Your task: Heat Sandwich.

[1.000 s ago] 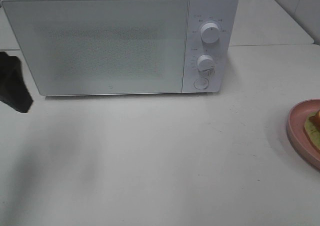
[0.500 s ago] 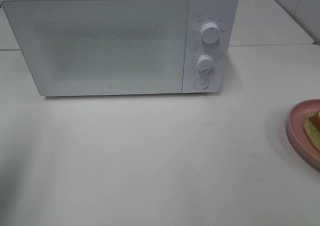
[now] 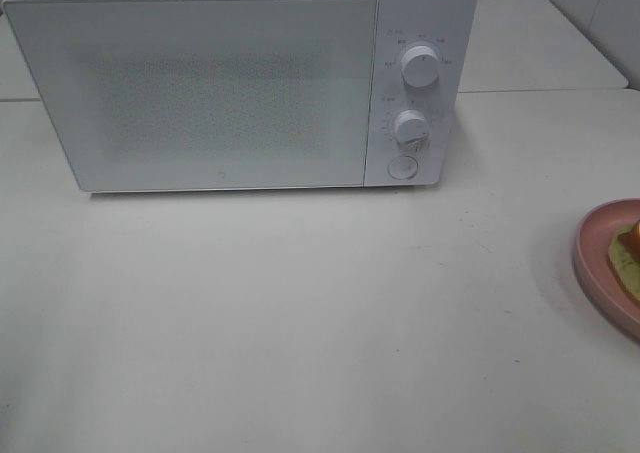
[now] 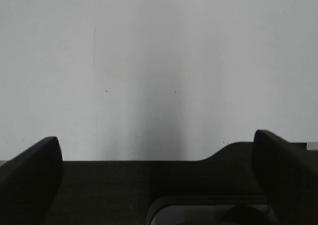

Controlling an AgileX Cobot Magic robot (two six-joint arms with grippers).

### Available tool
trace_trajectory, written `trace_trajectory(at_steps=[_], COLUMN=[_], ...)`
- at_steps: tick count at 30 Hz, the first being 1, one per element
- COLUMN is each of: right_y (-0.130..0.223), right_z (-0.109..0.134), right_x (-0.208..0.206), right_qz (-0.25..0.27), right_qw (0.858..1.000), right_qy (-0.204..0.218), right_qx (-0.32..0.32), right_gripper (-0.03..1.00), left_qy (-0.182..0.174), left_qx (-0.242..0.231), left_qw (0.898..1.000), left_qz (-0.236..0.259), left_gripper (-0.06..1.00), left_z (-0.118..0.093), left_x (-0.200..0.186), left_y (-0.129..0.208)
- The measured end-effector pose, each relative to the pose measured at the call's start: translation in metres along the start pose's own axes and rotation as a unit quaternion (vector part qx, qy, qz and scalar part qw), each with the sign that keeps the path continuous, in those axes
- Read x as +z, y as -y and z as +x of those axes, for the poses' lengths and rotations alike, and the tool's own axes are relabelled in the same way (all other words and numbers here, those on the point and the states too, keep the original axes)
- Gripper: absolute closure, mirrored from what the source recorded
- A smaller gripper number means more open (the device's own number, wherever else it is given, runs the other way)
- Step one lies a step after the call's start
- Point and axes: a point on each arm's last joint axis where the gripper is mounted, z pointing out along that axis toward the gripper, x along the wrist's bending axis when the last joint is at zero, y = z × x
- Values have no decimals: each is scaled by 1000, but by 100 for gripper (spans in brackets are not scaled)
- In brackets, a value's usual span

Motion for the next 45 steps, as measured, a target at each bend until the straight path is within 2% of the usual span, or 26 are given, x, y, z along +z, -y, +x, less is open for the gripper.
trace_trajectory(at_steps=[9, 10, 15, 30, 45], right_y=[0, 0, 0, 0, 0], right_z=[0, 0, 0, 0, 0], right_x=[0, 0, 0, 0, 0], right_qz=[0, 0, 0, 0, 0], right_qw=[1000, 1000, 1000, 1000, 1000], right_qy=[0, 0, 0, 0, 0], right_qx=[0, 0, 0, 0, 0], right_gripper=[21, 21, 21, 21, 21], left_qy=[4, 5, 7, 14, 14], left_qx=[6, 8, 11, 16, 16], left_qw=[997, 995, 989, 973, 972], left_qz=[-76, -97, -144, -228, -234], left_gripper=[-2, -2, -2, -2, -2], left_z=[-1, -1, -1, -2, -2], left_x=[-18, -23, -34, -51, -52], left_y=[14, 18, 29, 50, 52])
